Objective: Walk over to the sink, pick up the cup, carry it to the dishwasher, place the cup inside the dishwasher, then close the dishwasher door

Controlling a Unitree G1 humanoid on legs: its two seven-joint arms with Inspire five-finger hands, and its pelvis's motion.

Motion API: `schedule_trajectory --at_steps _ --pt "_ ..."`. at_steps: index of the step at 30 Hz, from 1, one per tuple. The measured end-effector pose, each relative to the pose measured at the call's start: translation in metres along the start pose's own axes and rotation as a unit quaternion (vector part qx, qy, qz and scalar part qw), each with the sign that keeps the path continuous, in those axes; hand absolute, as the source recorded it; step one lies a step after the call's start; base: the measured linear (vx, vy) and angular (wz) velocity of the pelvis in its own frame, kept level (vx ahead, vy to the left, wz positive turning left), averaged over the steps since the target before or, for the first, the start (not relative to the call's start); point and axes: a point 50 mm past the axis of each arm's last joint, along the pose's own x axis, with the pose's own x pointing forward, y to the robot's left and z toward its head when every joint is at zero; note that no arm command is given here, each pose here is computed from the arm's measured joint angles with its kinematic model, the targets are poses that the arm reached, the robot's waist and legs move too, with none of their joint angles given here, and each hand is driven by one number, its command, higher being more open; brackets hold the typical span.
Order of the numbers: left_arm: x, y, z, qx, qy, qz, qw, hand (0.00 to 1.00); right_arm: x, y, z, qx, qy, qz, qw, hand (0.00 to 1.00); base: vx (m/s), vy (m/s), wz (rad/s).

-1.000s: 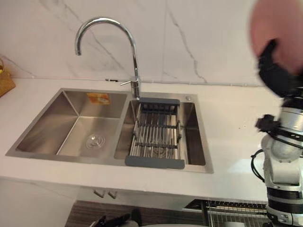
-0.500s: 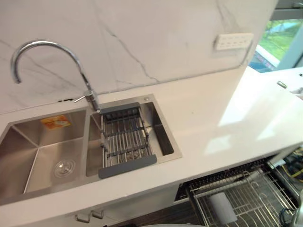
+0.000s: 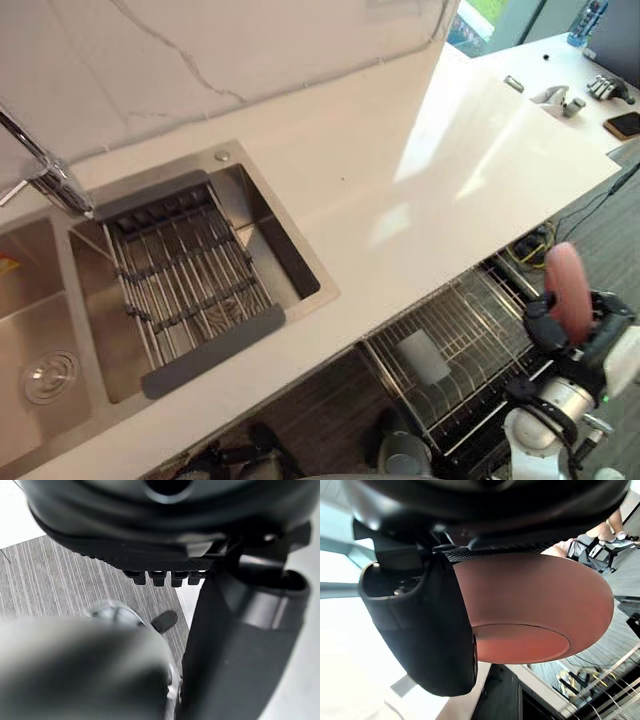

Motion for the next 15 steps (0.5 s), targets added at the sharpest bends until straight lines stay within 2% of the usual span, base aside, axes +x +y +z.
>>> schedule_trajectory --at_steps 4,6,15 --pt "0.0 -0.003 0.004 -0.016 -0.002 -0.007 1.0 1.0 -0.02 0.04 -0.03 -0.061 0.058 0.105 0.991 0.0 0.06 -0.033 0.12" --pt "0.0 -0.002 0.003 -0.025 -0.001 -0.009 1.0 1.0 -0.03 0.049 -0.036 -0.075 0.07 0.133 0.986 0.0 0.02 0.014 0.17" --pt "0.0 0.001 -0.003 -0.048 -0.012 -0.024 0.999 1.0 -0.034 0.042 -0.054 -0.145 0.084 0.148 0.975 0.0 -0.05 0.028 0.15"
